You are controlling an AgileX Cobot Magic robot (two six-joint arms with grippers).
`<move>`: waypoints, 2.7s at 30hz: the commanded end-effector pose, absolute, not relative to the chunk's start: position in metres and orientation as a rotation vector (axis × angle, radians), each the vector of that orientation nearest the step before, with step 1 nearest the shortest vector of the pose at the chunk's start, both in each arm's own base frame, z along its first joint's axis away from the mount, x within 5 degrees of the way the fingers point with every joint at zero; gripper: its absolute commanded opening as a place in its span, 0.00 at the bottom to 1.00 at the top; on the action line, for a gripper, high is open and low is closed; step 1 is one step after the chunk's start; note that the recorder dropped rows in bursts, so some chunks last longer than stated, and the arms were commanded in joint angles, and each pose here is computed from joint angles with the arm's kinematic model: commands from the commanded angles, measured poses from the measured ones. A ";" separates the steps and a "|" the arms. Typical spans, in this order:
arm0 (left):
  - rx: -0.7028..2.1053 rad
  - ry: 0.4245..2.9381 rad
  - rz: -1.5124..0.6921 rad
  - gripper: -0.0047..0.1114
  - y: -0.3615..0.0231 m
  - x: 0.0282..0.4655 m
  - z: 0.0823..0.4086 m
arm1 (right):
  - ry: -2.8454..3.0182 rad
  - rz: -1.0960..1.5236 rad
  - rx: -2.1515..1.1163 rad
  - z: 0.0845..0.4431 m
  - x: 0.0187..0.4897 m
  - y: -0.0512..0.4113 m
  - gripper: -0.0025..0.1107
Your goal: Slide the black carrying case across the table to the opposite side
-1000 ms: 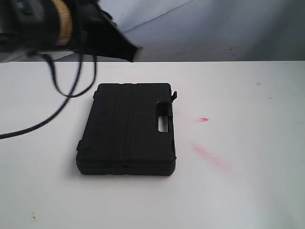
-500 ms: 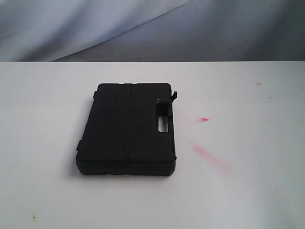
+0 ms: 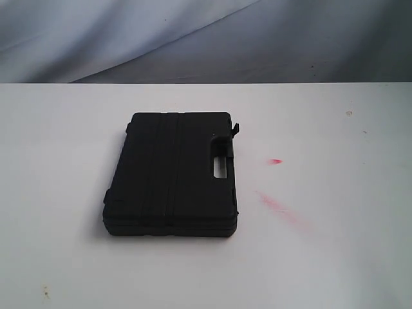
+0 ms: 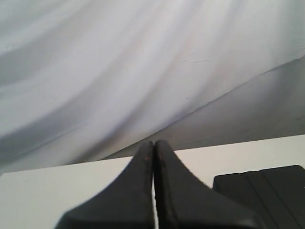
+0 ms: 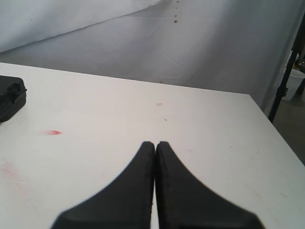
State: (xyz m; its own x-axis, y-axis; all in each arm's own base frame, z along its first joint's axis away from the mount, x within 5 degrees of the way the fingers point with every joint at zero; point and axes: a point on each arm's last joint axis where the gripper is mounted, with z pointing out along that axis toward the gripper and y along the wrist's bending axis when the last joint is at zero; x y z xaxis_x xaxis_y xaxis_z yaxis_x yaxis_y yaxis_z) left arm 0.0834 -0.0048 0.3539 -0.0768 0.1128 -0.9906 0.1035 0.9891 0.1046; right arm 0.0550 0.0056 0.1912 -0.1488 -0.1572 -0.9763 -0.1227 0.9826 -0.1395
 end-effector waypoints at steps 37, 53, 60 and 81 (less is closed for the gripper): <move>0.496 1.683 -0.329 0.04 -0.044 0.078 0.264 | 1.723 -0.036 -0.204 0.190 0.055 0.005 0.02; 0.487 1.606 -0.291 0.04 -0.041 0.077 0.203 | 1.723 -0.036 -0.204 0.190 0.055 0.005 0.02; 0.492 1.621 -0.290 0.04 -0.041 0.077 0.202 | 1.723 -0.036 -0.204 0.190 0.055 0.005 0.02; 0.120 1.515 -0.119 0.04 -0.009 0.056 0.210 | 1.723 -0.036 -0.204 0.190 0.055 0.005 0.02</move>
State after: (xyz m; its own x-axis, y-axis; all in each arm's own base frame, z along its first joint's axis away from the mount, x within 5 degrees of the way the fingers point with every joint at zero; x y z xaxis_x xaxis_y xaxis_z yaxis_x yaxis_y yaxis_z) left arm 0.0551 -0.0129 0.2118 0.0701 0.0494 -0.9963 0.2232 0.9727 0.0639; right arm 0.0550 0.0056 0.1912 -0.1488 -0.1572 -0.9763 -0.1227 0.9826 -0.1395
